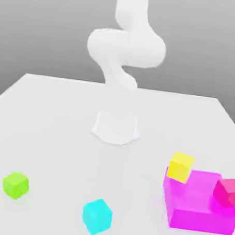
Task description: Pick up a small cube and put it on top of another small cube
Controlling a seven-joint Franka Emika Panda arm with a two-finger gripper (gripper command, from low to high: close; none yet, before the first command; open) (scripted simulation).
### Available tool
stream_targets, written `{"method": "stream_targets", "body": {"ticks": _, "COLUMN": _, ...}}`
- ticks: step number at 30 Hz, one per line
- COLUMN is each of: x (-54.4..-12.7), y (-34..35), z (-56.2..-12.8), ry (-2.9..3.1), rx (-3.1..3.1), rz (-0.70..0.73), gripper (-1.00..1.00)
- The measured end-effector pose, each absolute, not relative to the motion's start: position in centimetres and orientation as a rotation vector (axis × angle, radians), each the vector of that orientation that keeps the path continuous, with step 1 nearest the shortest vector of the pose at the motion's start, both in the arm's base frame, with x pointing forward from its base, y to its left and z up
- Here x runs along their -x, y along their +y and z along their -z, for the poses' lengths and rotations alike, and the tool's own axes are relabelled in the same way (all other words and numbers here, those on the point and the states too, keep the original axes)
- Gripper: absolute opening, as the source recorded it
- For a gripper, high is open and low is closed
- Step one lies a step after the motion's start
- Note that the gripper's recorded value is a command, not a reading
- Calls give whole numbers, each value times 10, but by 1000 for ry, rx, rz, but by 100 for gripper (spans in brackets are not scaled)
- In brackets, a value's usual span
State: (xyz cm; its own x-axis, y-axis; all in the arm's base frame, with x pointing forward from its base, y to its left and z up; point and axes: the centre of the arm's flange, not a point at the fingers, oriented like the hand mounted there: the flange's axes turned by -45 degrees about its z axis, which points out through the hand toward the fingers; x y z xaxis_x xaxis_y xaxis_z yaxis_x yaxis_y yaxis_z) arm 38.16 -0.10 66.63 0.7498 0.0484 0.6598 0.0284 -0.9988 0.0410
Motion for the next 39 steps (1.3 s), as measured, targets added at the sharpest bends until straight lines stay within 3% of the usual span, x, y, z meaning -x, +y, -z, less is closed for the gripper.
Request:
{"method": "stream_targets", "body": {"ticks": 5, "x": -437, "y": -5, "z": -566, "ry": 247, "rx": -2936, "rz": -844, "gripper": 0}}
{"method": "stream_targets", "body": {"ticks": 11, "x": -468, "y": -11, "z": -441, "ry": 468, "rx": -2960, "rz": -556, "gripper": 0}}
{"method": "stream_targets", "body": {"ticks": 16, "x": -468, "y": -16, "z": -337, "ry": 659, "rx": -2975, "rz": -323, "gripper": 0}}
{"method": "stream_targets", "body": {"ticks": 24, "x": -430, "y": -18, "z": -191, "ry": 936, "rx": -2995, "rz": -14, "gripper": 0}}
{"method": "stream_targets", "body": {"ticks": 28, "x": -428, "y": -18, "z": -145, "ry": 948, "rx": -2995, "rz": -1, "gripper": 0}}
{"method": "stream_targets", "body": {"ticks": 29, "x": -427, "y": -18, "z": -136, "ry": 949, "rx": -2995, "rz": -1, "gripper": -100}}
{"method": "stream_targets", "body": {"ticks": 35, "x": -427, "y": -17, "z": -131, "ry": 949, "rx": -2995, "rz": 2, "gripper": -100}}
{"method": "stream_targets", "body": {"ticks": 39, "x": -428, "y": -17, "z": -161, "ry": 949, "rx": -2996, "rz": 1, "gripper": -100}}
